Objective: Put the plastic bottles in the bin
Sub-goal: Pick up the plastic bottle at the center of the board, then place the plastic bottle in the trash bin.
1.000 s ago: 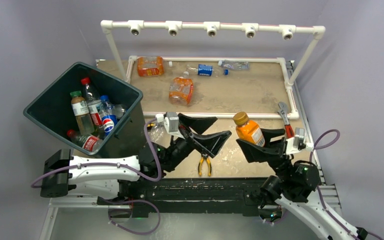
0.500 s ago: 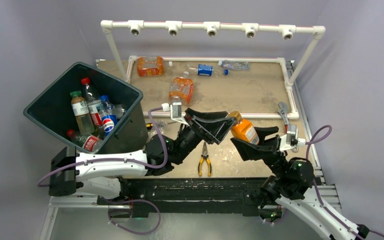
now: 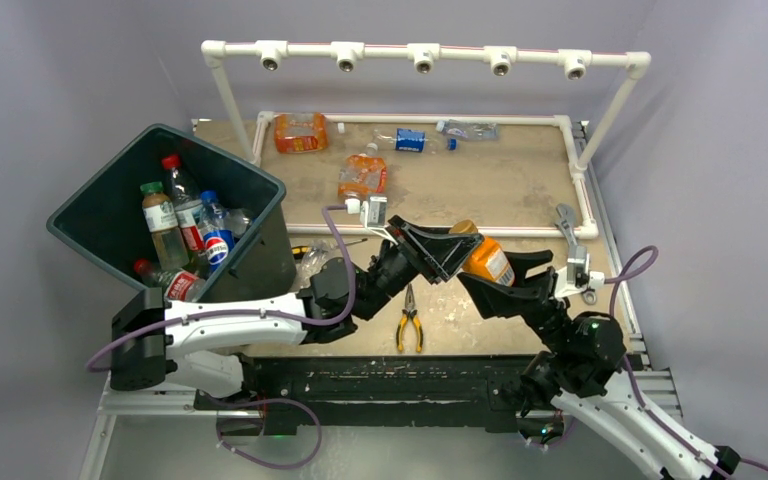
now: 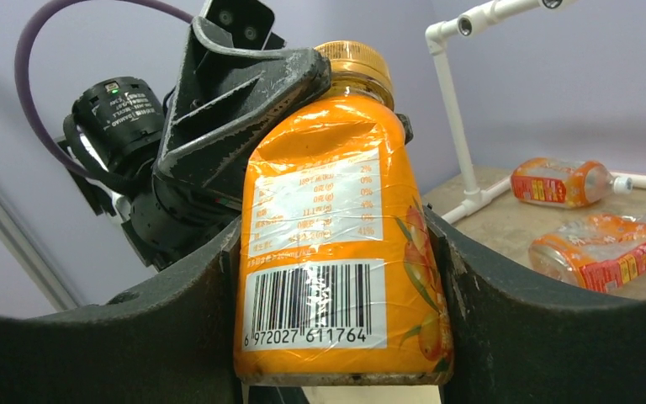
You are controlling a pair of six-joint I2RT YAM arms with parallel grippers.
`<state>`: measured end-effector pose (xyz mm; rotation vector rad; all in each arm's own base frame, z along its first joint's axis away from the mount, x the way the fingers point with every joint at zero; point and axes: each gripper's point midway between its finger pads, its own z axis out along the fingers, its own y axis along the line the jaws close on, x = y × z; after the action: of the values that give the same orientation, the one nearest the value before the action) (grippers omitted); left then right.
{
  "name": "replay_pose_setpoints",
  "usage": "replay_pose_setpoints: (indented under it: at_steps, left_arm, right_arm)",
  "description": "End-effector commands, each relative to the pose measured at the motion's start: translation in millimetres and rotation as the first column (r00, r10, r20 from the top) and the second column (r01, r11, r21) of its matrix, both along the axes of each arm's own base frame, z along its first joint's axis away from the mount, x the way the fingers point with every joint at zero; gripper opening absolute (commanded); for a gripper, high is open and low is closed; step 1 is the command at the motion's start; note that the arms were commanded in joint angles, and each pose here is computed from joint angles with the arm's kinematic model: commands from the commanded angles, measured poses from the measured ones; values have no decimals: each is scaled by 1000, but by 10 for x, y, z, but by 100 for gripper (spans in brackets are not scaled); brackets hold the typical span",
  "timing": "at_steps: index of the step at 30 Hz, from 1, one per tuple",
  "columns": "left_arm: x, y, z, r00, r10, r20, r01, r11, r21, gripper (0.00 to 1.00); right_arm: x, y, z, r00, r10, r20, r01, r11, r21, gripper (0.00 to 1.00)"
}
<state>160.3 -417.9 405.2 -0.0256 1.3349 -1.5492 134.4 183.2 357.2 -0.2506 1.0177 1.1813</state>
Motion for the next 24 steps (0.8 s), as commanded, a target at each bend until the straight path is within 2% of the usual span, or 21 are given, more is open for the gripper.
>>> replay_pose_setpoints:
  at_steps: [1,3,4,6,7,9,12,14,16,18,21,22,24]
  left_arm:
    - [-43,86,308,999,-9,31,11,998,-64,32]
    - [-36,120,329,999,6,46,-3,998,-57,31]
    - [-34,133,339,998,12,55,-9,999,-53,26]
    - [-28,166,379,996,30,84,-27,999,-38,6]
    - [-23,186,408,994,40,98,-38,999,-24,0]
    - [-1,266,515,988,76,136,-80,997,23,0]
    - [91,486,813,957,168,236,-206,967,150,0]
    - [192,704,1044,921,237,308,-325,904,278,0]
    - [322,1027,1270,873,322,366,-456,804,382,0]
    - [437,1461,1532,809,415,415,-581,672,460,0]
    - [615,2062,1661,668,550,501,-734,378,564,0]
    - [658,2291,1653,598,604,527,-768,242,593,0]
    - [693,2547,1612,507,633,584,-780,50,624,0]
  right_arm:
    - [-47,11,84,999,16,40,-17,1000,11,26]
    - [-59,27,77,999,26,42,-26,1000,4,28]
    - [-71,45,75,998,36,43,-36,999,-4,32]
    - [-67,102,63,998,58,14,-58,998,-36,62]
    - [-55,136,55,998,68,-13,-69,996,-56,75]
    - [-35,177,72,996,76,-55,-81,993,-91,97]
    - [-60,170,142,994,76,-73,-85,988,-132,99]
    - [-90,123,210,996,66,-66,-75,986,-148,99]
    - [-122,77,250,997,55,-58,-64,984,-166,99]
    - [-130,28,256,998,36,-52,-44,983,-176,99]
    - [-75,-13,168,998,-1,-69,-11,984,-177,99]
    - [-53,-6,117,997,-7,-78,-7,984,-180,99]
    - [-23,32,32,995,-3,-96,-15,983,-183,99]
